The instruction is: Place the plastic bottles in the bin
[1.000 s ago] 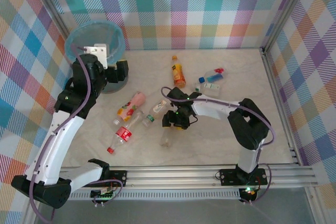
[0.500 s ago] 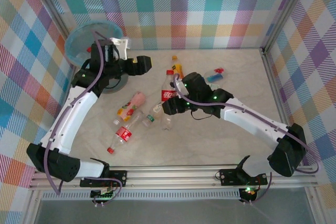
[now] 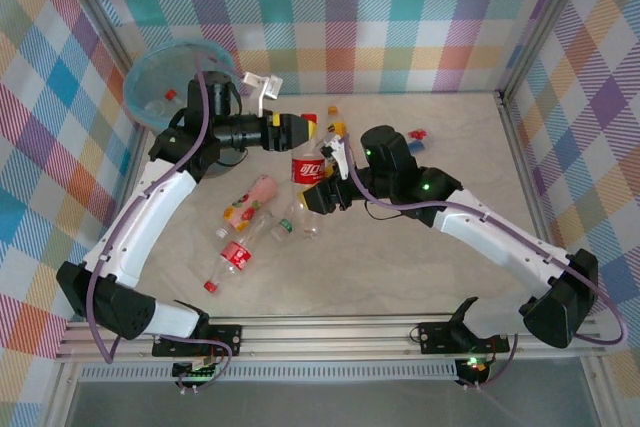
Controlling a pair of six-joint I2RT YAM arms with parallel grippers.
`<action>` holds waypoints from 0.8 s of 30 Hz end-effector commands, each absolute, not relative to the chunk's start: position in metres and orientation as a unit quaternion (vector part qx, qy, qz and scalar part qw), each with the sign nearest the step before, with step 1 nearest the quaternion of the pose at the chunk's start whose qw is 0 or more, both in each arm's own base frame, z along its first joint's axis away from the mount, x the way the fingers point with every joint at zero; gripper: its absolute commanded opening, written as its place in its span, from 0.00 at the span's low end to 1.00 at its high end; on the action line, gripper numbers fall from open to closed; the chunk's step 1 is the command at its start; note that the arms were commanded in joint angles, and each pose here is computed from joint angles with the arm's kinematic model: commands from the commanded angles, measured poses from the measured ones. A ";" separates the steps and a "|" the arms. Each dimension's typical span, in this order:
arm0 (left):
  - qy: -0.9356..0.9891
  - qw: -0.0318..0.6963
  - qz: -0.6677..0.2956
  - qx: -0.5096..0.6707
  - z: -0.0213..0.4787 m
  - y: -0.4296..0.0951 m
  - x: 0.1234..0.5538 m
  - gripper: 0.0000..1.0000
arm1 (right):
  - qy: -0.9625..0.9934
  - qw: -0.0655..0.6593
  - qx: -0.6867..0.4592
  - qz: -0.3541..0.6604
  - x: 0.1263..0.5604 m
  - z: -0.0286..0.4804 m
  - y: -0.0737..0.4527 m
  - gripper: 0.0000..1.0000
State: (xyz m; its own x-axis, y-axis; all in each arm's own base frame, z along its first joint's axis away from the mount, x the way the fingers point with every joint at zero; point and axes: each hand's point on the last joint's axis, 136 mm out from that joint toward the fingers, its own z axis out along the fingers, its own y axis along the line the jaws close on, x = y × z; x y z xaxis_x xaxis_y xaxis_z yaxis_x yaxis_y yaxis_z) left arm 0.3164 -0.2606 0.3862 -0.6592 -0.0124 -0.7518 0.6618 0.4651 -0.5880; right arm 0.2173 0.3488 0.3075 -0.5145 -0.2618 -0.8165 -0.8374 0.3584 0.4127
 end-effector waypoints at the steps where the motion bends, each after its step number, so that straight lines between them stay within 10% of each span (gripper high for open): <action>1: 0.769 0.353 -0.483 0.226 0.394 -0.270 0.312 0.67 | 0.714 0.348 -0.395 0.461 0.208 0.325 0.354 0.59; 13: 0.762 0.396 -0.465 0.216 0.418 -0.265 0.319 0.31 | 0.751 0.375 -0.360 0.408 0.236 0.321 0.350 0.70; 17: 0.781 0.465 -0.383 0.162 0.440 -0.236 0.342 0.00 | 0.760 0.411 -0.341 0.370 0.256 0.337 0.345 0.97; 24: 0.766 0.600 -0.228 0.047 0.505 -0.150 0.385 0.00 | 0.744 0.483 -0.331 0.322 0.282 0.373 0.340 1.00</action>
